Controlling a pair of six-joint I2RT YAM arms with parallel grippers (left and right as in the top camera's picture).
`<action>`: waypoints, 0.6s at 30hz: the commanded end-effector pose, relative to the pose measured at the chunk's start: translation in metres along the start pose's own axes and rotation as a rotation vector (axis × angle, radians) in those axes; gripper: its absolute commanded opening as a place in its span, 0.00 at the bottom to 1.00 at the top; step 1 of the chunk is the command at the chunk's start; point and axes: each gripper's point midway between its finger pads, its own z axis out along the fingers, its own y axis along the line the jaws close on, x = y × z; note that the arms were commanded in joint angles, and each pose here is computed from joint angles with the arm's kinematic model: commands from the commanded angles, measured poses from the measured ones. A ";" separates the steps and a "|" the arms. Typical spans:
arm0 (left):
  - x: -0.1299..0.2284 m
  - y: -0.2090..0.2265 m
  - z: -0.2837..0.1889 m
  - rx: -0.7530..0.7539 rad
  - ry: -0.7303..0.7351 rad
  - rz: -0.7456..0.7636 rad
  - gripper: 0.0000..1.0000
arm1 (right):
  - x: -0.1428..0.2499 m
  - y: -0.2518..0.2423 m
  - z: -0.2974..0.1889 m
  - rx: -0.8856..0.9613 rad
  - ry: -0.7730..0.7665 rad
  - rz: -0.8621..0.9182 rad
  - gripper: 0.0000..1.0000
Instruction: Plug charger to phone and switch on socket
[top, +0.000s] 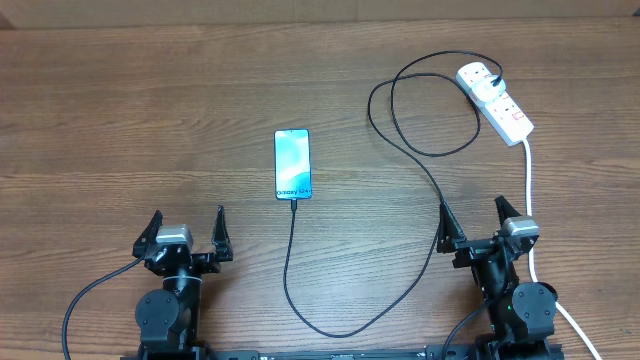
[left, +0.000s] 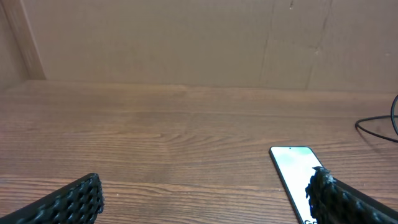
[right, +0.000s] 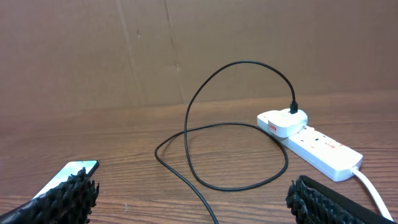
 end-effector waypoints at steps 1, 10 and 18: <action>-0.001 -0.001 0.000 0.006 -0.007 0.000 1.00 | 0.001 -0.002 0.000 0.010 -0.008 -0.005 1.00; -0.001 -0.001 0.000 0.006 -0.006 0.000 1.00 | 0.001 -0.002 0.000 0.010 -0.007 -0.005 1.00; -0.001 -0.001 0.000 0.006 -0.007 0.000 1.00 | 0.001 -0.002 0.000 0.009 -0.008 0.003 1.00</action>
